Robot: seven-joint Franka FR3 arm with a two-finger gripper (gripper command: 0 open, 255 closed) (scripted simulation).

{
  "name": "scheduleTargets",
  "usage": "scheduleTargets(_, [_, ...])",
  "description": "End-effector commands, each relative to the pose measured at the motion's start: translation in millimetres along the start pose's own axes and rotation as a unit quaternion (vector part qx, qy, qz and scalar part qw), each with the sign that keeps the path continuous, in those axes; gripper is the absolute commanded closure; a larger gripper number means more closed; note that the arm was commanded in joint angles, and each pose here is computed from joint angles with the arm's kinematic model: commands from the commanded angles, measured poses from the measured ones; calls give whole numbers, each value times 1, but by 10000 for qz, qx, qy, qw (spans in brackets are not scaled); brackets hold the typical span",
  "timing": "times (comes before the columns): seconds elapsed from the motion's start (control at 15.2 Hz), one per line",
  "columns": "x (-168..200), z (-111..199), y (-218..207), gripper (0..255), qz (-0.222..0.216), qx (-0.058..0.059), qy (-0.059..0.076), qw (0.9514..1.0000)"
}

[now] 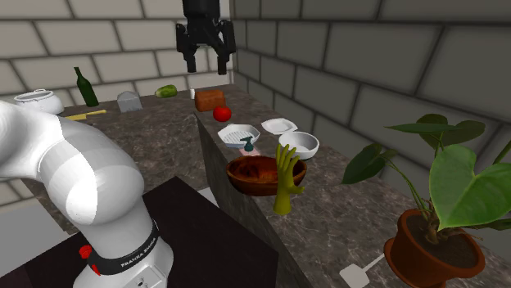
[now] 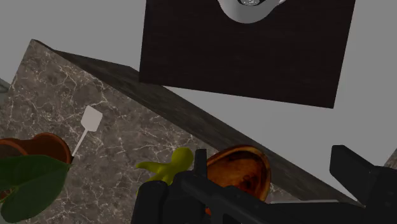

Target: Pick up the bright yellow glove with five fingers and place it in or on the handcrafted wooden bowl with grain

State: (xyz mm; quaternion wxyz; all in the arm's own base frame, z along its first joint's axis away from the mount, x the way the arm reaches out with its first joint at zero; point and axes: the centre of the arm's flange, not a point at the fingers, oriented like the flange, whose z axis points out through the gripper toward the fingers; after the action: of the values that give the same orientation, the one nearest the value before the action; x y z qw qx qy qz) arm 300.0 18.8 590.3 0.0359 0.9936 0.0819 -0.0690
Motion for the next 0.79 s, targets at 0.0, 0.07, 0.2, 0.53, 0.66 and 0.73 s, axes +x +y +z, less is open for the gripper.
scheduleTargets(0.0, [0,0,0,0,0,0,0,10000])
scheduleTargets(0.07, [-1,10,10,0,-144,34,43,9999])
scheduleTargets(0.2, [-1,29,30,0,-433,103,130,9989])
scheduleTargets(0.53, [6,80,78,0,-1152,273,345,9924])
scheduleTargets(0.66, [11,100,96,0,-1438,341,431,9881])
scheduleTargets(0.73, [14,110,105,0,-1580,375,473,9856])
